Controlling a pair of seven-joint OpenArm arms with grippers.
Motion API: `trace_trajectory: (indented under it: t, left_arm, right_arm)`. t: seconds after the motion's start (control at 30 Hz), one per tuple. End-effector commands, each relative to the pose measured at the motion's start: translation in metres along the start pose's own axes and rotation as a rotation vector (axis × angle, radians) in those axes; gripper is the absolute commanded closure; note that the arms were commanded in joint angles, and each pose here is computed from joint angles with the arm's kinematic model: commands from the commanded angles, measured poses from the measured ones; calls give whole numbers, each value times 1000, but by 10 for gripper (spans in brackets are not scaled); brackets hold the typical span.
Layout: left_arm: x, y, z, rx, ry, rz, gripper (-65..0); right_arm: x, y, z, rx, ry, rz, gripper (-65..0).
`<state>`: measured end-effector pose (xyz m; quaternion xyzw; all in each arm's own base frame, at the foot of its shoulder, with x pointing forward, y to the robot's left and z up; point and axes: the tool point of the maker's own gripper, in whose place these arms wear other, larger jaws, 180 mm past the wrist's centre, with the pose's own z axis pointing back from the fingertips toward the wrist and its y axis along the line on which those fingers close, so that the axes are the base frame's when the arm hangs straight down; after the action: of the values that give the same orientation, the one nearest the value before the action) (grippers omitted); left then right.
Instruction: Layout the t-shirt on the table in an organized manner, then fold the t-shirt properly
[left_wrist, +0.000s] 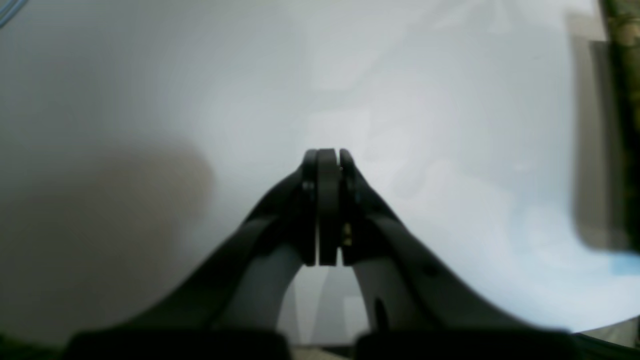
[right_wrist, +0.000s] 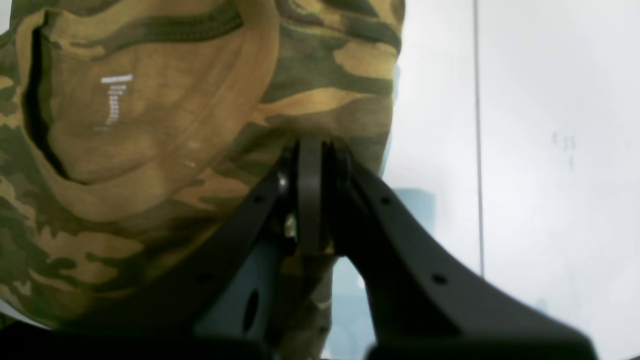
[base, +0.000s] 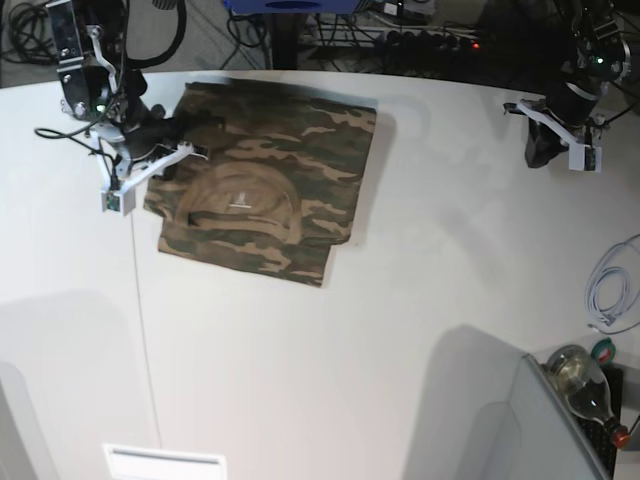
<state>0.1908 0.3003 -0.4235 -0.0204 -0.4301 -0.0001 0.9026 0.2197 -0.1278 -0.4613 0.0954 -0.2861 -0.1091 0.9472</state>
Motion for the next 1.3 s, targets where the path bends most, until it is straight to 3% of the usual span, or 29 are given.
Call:
trace_trajectory:
  t: [0.0,0.13,0.2,0.3,0.5,0.63,0.8,0.9,0.97,1.27]
  left_arm:
    - [12,3,2,-1,-43,-7,0]
    - [10,3,3,-1,-38,-6,0]
    - [10,3,4,-1,-38,-7,0]
    - [10,3,4,-1,-38,-7,0]
    - [4,1,6,-6,-27,1,0]
    - [-2,1,10,-7,-12,0,0]
    - [-8,0,15,-9,5,-5,0]
    - [-13,-9,23,-49,19,-22,0]
    - [-22,-26,30,-140,39,-43,0]
    - [-81,-27,70,-141,201,-31,0]
  right_arm:
    - [19,8,9,29,-68,15,-30]
    - [23,33,46,97,-126,36,-30]
    - [10,44,56,127,-107,42,-29]
    - [-10,51,52,143,-55,51,-29]
    - [-59,29,19,79,83,51,-29]
    - [-53,32,26,89,32,49,-29]
    - [-25,47,64,147,-67,80,-29]
    - [-24,38,78,133,-78,85,-29]
    - [-32,19,83,86,-60,66,-29]
    - [-105,-13,125,22,129,85,-27]
